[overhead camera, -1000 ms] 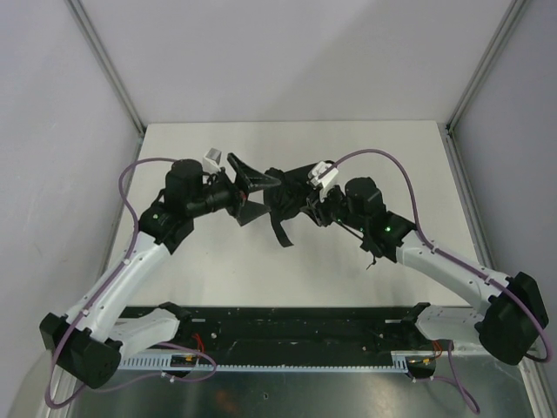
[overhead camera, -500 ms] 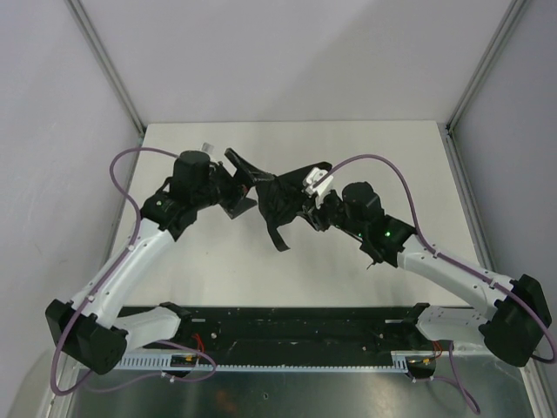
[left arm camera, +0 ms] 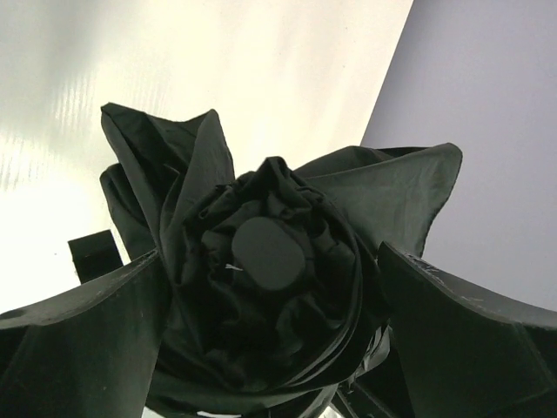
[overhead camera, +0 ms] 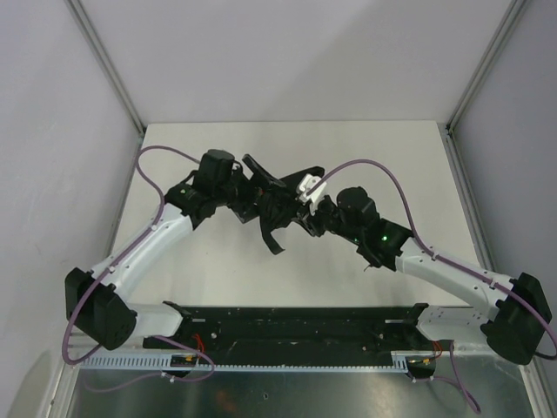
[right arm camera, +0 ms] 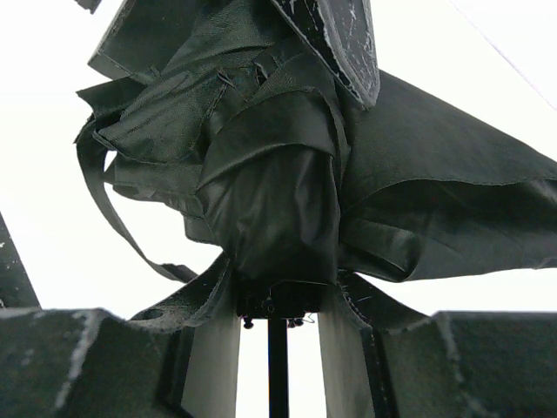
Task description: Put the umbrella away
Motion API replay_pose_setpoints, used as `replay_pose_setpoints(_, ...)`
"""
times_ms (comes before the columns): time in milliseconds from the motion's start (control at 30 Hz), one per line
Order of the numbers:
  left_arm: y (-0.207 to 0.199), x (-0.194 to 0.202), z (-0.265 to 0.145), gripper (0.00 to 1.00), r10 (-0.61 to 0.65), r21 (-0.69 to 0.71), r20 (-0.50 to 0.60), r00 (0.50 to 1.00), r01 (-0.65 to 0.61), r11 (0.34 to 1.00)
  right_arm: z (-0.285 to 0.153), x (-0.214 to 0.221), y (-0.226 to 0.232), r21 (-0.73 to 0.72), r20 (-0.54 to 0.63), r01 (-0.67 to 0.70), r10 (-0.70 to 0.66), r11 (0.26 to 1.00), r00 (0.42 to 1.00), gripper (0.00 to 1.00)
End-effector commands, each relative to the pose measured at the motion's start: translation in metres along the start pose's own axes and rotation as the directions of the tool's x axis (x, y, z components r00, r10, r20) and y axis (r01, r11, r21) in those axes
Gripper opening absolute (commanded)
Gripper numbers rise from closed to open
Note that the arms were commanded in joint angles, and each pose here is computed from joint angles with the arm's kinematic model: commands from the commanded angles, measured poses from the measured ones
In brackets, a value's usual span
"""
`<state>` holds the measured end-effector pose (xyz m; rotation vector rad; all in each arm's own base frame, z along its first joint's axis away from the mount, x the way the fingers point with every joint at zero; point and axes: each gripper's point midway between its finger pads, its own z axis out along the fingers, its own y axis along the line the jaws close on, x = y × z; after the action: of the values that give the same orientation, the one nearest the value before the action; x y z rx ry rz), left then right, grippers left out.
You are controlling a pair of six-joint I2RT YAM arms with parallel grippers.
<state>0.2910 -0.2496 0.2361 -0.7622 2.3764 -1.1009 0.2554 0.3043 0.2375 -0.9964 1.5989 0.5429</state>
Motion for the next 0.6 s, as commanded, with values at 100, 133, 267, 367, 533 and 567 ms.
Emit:
replay_pose_setpoints(100,-0.003,-0.028,-0.030,0.99,0.080,0.037,0.168,0.983,-0.087,0.996,-0.001,-0.029,-0.034,0.078,0.110,-0.068,0.059,0.995,0.992,0.00)
replay_pose_setpoints(133,0.002,-0.036,-0.039,0.99,0.113,0.033,0.213,0.970,-0.123,0.992,-0.002,-0.025,-0.040,0.080,0.110,-0.086,0.077,0.993,0.991,0.00)
replay_pose_setpoints(267,0.011,-0.048,-0.080,0.99,0.374,0.007,0.341,0.862,-0.401,0.916,-0.008,-0.022,-0.053,0.056,0.125,-0.151,0.143,0.987,0.982,0.00)
replay_pose_setpoints(367,0.010,-0.032,-0.095,0.85,0.570,0.059,0.345,0.746,-0.623,0.780,-0.009,-0.022,-0.058,0.032,0.134,-0.196,0.190,0.980,0.973,0.00)
replay_pose_setpoints(533,0.002,0.005,-0.096,0.76,0.674,0.246,0.304,0.673,-0.739,0.627,-0.007,-0.012,-0.082,0.078,0.132,-0.229,0.218,0.970,0.967,0.00)
replay_pose_setpoints(567,-0.001,0.012,-0.095,0.76,0.675,0.287,0.291,0.678,-0.735,0.614,-0.007,-0.010,-0.089,0.100,0.133,-0.226,0.212,0.969,0.968,0.00)
